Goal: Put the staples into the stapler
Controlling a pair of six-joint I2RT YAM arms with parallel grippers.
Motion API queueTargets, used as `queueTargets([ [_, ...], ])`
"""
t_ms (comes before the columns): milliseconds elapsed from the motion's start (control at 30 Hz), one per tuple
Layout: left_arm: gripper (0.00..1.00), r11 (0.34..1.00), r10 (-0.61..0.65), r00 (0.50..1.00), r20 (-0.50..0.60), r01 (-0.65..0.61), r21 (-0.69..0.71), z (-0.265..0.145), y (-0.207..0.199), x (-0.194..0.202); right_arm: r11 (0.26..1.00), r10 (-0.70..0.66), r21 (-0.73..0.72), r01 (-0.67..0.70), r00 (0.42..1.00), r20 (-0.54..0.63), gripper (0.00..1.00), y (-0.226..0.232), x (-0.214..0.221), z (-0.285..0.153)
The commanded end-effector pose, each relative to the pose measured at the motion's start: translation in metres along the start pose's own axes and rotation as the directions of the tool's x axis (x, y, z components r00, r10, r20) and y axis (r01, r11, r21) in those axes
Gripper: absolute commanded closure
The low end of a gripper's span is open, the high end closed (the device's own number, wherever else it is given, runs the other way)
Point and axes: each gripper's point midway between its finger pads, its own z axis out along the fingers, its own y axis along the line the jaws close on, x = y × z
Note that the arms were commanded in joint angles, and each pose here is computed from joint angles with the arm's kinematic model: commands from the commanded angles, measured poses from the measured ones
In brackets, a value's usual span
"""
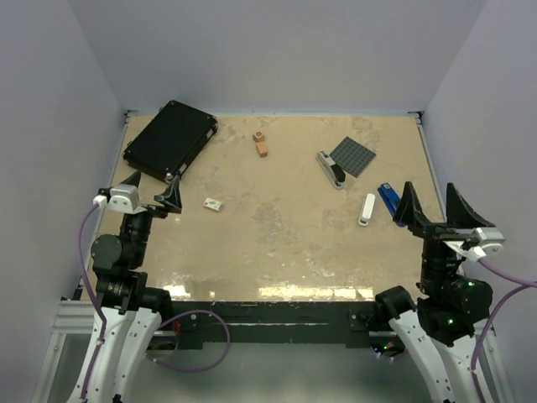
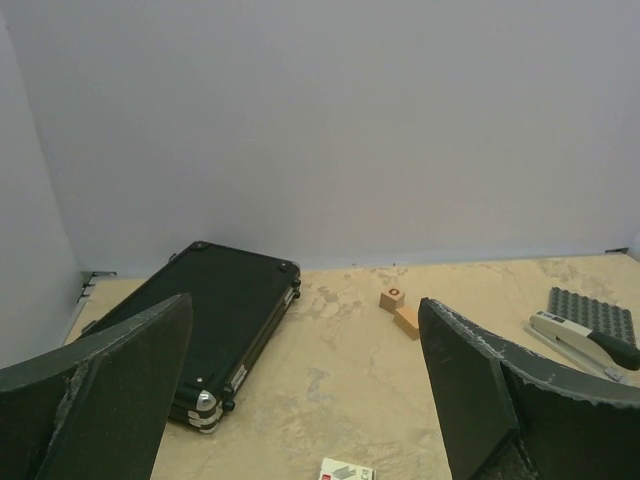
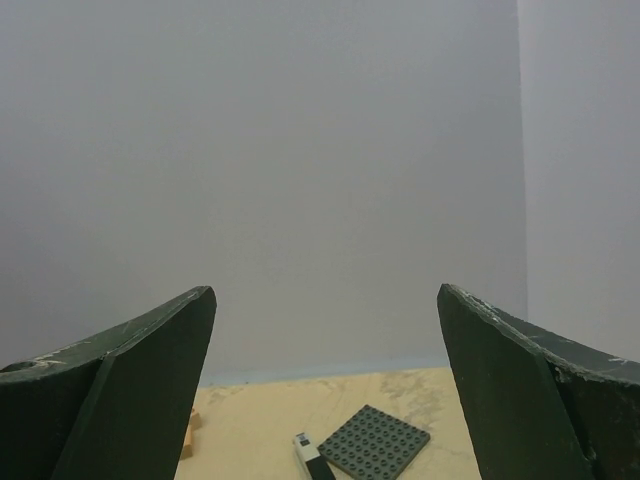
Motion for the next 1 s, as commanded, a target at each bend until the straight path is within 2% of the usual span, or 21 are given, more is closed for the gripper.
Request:
queueTargets([
  [0,0.00,0.999,-0.026,0.999,0.040,0.025,0.028,0.000,-0.006,-0.014,0.999,0.018,-0.036,-0.018,1.000,-0.019,0.01,0.010,-0.006,0.009],
  [67,0.00,0.999,-0.038,0.999,0.019,0.037,0.024,0.002,-0.006,-0.011,0.998,0.000,-0.055,-0.005,0.997,-0.079,0.01,0.017,0.006,0.017],
  [100,0.00,0.999,-0.038,0.999,0.012,0.038,0.028,0.003,-0.006,-0.010,0.995,0.041,-0.081,-0.050,0.993,-0.108,0.01,0.025,0.011,0.019],
  [233,0.00,0.998,-0.048,0.998,-0.028,0.049,0.037,0.008,-0.009,-0.002,0.979,0.049,-0.183,-0.092,0.972,-0.230,0.02,0.054,0.028,0.033],
  [267,0.00,0.998,-0.051,0.998,-0.042,0.053,0.037,0.008,-0.009,0.000,0.977,0.038,-0.188,-0.101,0.949,-0.313,0.01,0.061,0.051,0.037],
  [367,0.00,0.997,-0.056,0.995,-0.084,0.060,0.041,0.011,-0.010,0.008,0.954,0.057,-0.243,-0.176,0.901,-0.430,0.02,0.083,0.073,0.040],
  [467,0.00,0.996,-0.076,0.988,-0.135,0.083,0.045,0.013,-0.013,0.020,0.897,0.036,-0.350,-0.269,0.835,-0.549,0.01,0.116,0.105,0.037],
  [500,0.00,0.995,-0.081,0.984,-0.158,0.088,0.041,0.015,-0.012,0.025,0.874,0.028,-0.370,-0.315,0.792,-0.610,0.01,0.128,0.124,0.035],
  [600,0.00,0.995,-0.086,0.969,-0.231,0.095,0.029,0.017,-0.012,0.042,0.899,0.026,-0.286,-0.332,0.692,-0.721,0.01,0.126,0.164,0.035],
  [633,0.00,0.995,-0.085,0.956,-0.279,0.095,0.021,0.015,-0.011,0.053,0.907,0.003,-0.259,-0.331,0.621,-0.784,0.01,0.127,0.195,0.031],
  [700,0.00,0.996,-0.086,0.943,-0.321,0.094,0.009,0.018,-0.009,0.063,0.900,-0.030,-0.259,-0.351,0.543,-0.839,0.02,0.132,0.220,0.021],
  [733,0.00,0.996,-0.087,0.935,-0.345,0.094,0.005,0.018,-0.009,0.070,0.899,-0.046,-0.246,-0.362,0.480,-0.876,0.02,0.133,0.245,0.014],
  [833,0.00,0.994,-0.107,0.899,-0.425,0.113,-0.011,0.021,-0.009,0.091,0.877,-0.057,-0.232,-0.420,0.389,-0.919,0.02,0.143,0.279,-0.002],
  [867,0.00,0.993,-0.114,0.887,-0.448,0.120,-0.014,0.022,-0.010,0.097,0.867,-0.054,-0.236,-0.438,0.389,-0.920,0.02,0.147,0.283,-0.001],
  [967,0.00,0.986,-0.156,0.811,-0.564,0.157,-0.047,0.025,-0.012,0.130,0.865,-0.056,-0.227,-0.448,0.363,-0.930,0.02,0.151,0.299,-0.008],
])
